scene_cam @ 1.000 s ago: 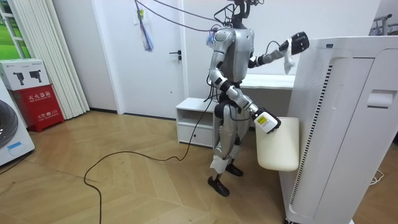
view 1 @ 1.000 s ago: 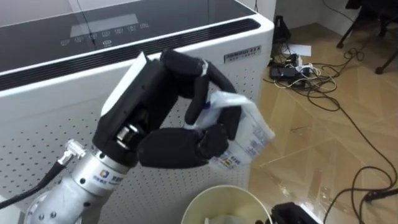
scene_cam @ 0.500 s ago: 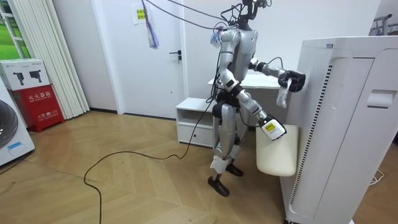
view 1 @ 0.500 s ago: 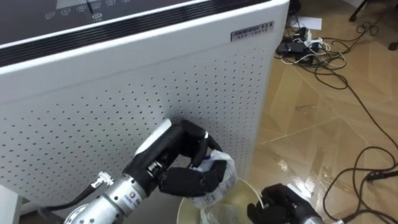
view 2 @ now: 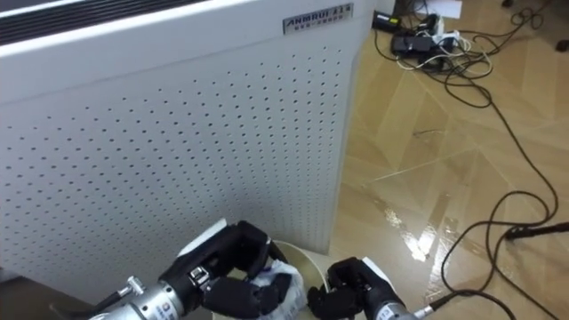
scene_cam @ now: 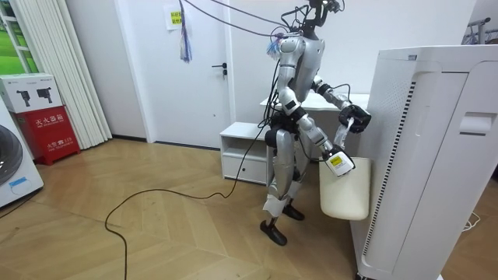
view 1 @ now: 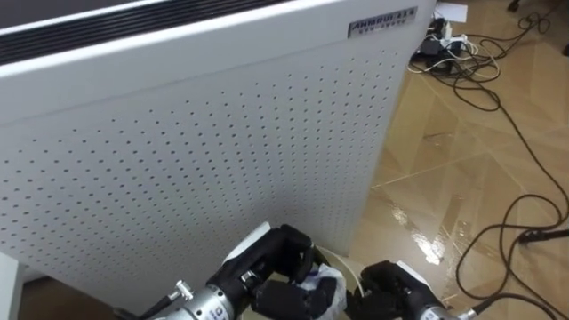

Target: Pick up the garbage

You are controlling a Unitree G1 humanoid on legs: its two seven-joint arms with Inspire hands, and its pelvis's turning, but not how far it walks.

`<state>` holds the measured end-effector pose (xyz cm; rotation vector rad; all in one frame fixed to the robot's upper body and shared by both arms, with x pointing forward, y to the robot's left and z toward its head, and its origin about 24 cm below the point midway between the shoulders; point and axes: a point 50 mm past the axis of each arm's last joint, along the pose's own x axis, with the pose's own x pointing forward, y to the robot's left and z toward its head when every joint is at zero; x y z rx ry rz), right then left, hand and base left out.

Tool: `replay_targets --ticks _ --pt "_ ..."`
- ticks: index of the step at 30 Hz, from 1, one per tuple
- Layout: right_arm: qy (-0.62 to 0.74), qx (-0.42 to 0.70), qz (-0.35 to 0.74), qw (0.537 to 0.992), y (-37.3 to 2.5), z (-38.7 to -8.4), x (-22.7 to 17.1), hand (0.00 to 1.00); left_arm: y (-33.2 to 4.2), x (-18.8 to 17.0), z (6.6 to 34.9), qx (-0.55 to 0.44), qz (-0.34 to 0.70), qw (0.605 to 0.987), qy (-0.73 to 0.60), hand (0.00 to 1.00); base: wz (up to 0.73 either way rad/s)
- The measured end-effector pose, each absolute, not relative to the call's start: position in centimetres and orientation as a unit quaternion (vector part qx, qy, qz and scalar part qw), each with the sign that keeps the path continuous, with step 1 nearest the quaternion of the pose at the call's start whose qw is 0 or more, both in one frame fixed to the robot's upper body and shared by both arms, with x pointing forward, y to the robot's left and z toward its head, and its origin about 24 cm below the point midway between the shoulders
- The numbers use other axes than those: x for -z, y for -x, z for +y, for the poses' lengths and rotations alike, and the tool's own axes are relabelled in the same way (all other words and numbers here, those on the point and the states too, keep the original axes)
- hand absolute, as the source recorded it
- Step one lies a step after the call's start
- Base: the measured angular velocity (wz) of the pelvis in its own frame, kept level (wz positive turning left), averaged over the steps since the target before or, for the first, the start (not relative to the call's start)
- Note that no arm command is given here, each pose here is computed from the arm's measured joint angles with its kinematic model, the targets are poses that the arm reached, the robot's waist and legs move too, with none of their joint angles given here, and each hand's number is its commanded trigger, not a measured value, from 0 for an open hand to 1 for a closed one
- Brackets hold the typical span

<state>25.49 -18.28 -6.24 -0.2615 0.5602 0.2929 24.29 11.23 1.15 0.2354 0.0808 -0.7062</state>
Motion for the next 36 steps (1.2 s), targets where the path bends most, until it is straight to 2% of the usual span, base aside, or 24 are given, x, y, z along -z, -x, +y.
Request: replay_targets --ticks 26,36 --pt "0.113 -0.146 0.278 0.943 -25.4 -18.1 6.4 1.0 -24.0 0.0 11.5 0.342 0.066 0.928 -0.136 0.0 0.01" --pt "0.097 -0.138 0.32 0.932 -22.5 -18.7 8.5 1.0 -22.4 1.5 12.2 0.336 0.098 0.924 -0.156 0.0 0.0"
